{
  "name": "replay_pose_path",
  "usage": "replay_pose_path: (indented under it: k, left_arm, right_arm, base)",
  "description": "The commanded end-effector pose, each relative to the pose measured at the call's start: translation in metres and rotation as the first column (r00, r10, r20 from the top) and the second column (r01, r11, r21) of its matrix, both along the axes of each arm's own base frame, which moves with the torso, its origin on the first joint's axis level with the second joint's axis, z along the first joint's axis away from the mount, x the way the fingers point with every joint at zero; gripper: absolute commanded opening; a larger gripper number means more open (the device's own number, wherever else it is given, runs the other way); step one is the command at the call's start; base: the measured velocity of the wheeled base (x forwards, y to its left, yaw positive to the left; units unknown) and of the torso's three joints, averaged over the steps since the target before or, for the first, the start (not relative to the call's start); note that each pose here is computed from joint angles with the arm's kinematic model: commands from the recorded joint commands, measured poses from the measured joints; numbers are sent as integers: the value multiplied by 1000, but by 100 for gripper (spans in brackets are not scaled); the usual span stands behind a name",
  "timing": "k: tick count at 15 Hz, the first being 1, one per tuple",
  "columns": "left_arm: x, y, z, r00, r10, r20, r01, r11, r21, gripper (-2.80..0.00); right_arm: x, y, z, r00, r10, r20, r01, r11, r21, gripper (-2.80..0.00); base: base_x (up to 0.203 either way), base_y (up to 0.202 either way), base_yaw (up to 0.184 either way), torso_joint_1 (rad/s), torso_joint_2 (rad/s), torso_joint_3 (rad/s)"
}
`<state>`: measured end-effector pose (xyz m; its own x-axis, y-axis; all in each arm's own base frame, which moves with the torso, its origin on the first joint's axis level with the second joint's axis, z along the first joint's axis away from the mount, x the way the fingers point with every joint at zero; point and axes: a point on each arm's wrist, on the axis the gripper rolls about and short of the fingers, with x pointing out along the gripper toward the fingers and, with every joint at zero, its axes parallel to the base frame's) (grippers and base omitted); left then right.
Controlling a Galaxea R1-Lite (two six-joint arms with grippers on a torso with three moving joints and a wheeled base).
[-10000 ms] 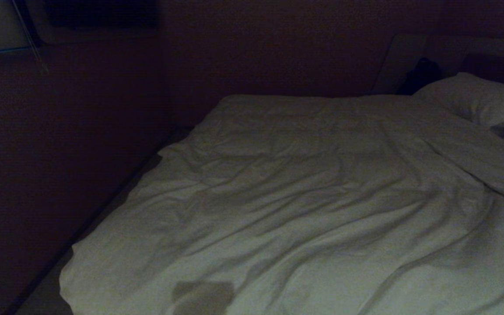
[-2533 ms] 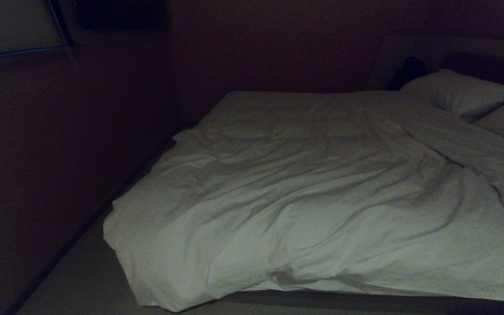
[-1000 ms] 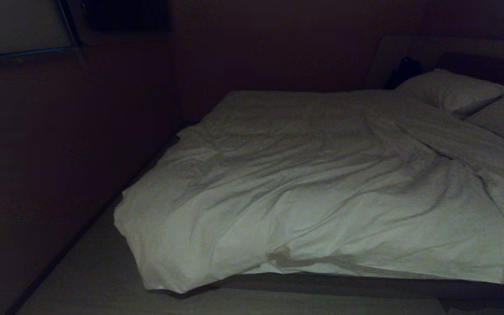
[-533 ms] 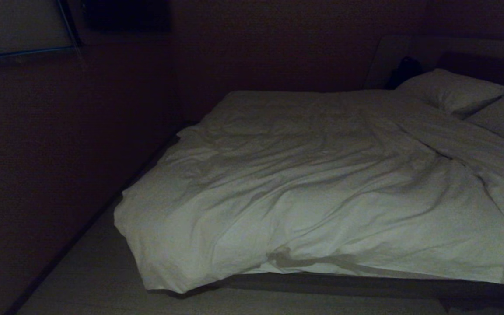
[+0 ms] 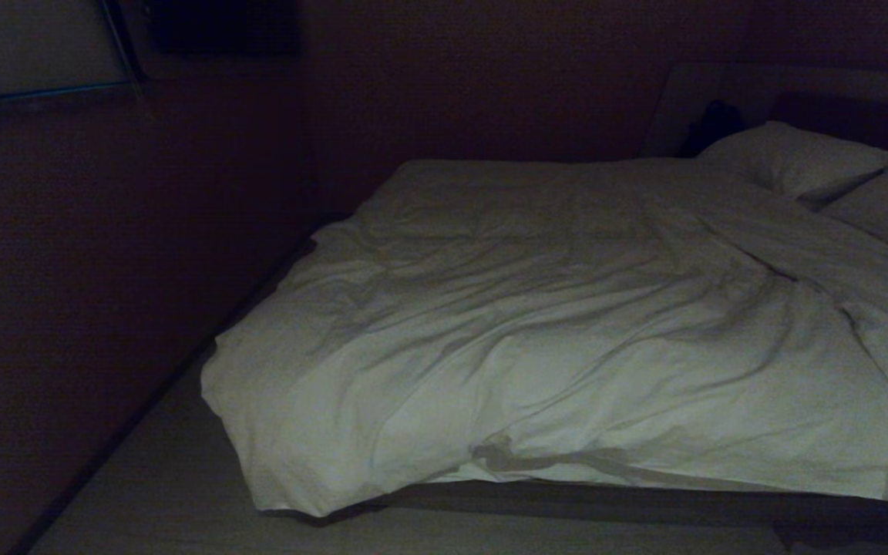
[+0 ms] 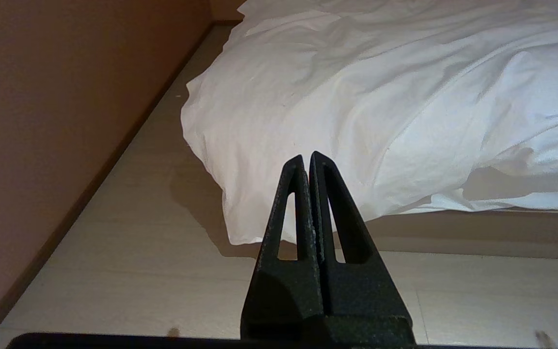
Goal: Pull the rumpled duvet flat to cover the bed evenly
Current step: Flatten the corners of the folded blanket
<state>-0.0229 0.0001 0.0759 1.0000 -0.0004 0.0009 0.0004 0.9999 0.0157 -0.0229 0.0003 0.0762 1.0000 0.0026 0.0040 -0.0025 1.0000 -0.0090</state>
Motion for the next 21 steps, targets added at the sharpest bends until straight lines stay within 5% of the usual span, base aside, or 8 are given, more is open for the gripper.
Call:
replay_pose_path:
  k: [1, 21]
  left_arm:
    - [0, 0, 0, 1000, 0, -1, 0, 1000, 0, -280]
    - [0, 0, 0, 1000, 0, 0, 0, 1000, 0, -280]
  right_arm:
    - [0, 0, 0, 1000, 2, 1, -2, 1000, -5, -280]
    - [-1, 0, 6, 1000, 1, -16, -1, 1000, -11, -280]
  base:
    - [0, 0, 0, 0, 0, 0]
    - [0, 0, 0, 0, 0, 0]
